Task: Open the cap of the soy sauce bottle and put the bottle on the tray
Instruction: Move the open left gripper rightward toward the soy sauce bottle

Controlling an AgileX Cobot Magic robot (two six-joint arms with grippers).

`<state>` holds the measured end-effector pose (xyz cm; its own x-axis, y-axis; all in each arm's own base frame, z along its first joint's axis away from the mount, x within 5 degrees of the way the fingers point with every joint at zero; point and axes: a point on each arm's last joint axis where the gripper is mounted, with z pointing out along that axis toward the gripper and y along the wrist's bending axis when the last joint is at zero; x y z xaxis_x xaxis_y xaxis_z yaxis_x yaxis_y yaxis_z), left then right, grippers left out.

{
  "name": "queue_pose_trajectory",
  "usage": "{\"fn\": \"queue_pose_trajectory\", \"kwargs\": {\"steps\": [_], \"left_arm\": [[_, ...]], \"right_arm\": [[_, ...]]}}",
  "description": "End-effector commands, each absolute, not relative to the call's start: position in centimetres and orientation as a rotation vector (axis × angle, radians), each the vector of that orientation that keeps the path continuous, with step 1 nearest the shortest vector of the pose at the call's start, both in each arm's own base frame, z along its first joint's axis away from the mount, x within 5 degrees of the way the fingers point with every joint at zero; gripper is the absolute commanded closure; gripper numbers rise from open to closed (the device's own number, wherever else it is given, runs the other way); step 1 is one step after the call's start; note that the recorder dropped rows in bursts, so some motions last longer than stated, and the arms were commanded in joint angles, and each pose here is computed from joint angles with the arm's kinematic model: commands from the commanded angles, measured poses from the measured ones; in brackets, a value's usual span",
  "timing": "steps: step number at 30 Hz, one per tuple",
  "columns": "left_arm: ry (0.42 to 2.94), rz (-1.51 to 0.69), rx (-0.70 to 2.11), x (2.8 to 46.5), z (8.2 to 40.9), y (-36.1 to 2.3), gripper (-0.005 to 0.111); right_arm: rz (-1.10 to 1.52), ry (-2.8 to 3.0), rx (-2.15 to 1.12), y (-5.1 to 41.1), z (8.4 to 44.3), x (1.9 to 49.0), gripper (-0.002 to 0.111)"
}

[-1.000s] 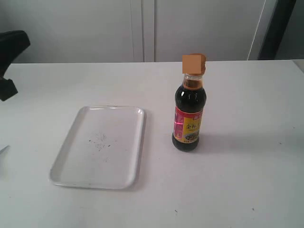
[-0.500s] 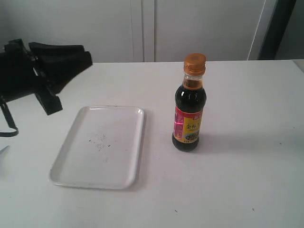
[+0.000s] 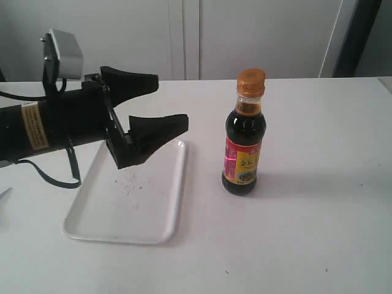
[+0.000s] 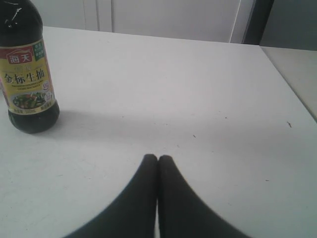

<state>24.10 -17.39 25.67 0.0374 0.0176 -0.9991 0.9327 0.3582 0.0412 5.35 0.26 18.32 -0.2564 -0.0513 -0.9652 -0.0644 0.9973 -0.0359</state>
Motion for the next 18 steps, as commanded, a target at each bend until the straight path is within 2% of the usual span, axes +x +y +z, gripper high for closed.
{"fn": "queue_pose_trajectory", "kwargs": {"steps": [1,9,18], "left_arm": [[1.328,-0.96,0.975,25.1,25.5,-19.3,0.002],[1.331,-1.048,1.001,26.8,24.4,-23.0,0.002],[1.354,-1.08,0.997,28.7,22.7,-25.0,0.002]], "right_arm": [[0.009,1.83,-0.081,0.2,18.2,5.3,0.108],[0.009,1.83,-0.081,0.2,18.2,5.3,0.108],[0.009,1.83,-0.081,0.2,18.2,5.3,0.108]]}}
